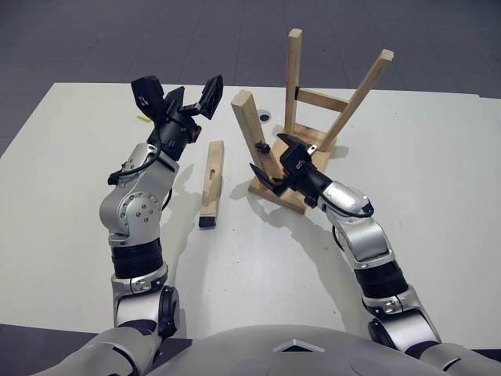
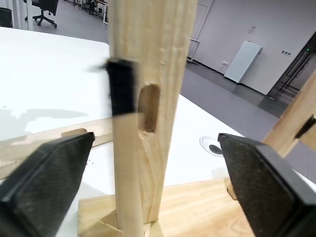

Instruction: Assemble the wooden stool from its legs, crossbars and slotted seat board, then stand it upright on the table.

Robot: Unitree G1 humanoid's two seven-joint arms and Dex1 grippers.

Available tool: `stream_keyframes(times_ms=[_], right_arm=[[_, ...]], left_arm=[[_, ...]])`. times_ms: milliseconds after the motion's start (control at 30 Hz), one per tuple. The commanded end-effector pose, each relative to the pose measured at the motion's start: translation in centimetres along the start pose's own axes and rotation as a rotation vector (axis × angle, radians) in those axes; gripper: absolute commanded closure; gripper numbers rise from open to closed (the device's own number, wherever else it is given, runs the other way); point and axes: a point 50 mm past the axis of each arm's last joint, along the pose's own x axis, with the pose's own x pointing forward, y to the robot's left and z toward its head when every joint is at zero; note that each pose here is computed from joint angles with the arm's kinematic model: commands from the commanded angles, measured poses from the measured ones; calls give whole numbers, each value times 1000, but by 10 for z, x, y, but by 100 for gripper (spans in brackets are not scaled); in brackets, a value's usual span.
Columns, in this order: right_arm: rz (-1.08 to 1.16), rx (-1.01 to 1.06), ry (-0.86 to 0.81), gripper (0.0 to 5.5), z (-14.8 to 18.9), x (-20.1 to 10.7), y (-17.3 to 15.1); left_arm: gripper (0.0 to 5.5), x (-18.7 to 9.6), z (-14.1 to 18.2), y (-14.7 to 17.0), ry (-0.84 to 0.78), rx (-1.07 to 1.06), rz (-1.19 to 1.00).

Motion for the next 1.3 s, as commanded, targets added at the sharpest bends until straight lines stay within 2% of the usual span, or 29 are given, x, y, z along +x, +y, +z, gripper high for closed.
stream_keyframes(times_ms=[33,633,867,967,1067,1133,1267,1300], right_arm=[[-18,51,67,176,-16,-7,-4],[96,88,136,452,-27,-16,6],[92,93,122,504,-27,-23,2],[73,94,119,506,-25,-26,-1],[61,91,110,507,-22,-30,-5],[44,93,98,507,-18,-34,-8],[-3,129,27,507,-3,-38,-17],[-12,132,8,507,1,-38,-19]], left_arm=[[10,-1,1,1,11,22,14],[10,-3,-3,-1,15,54,27],[10,-3,-1,1,-8,74,52],[10,-7,17,9,-68,127,64],[10,-24,68,-14,-232,179,-212],[10,-34,83,-34,-228,249,-401],[10,-40,65,-75,-20,534,-661],[30,-39,53,-82,34,604,-703]])
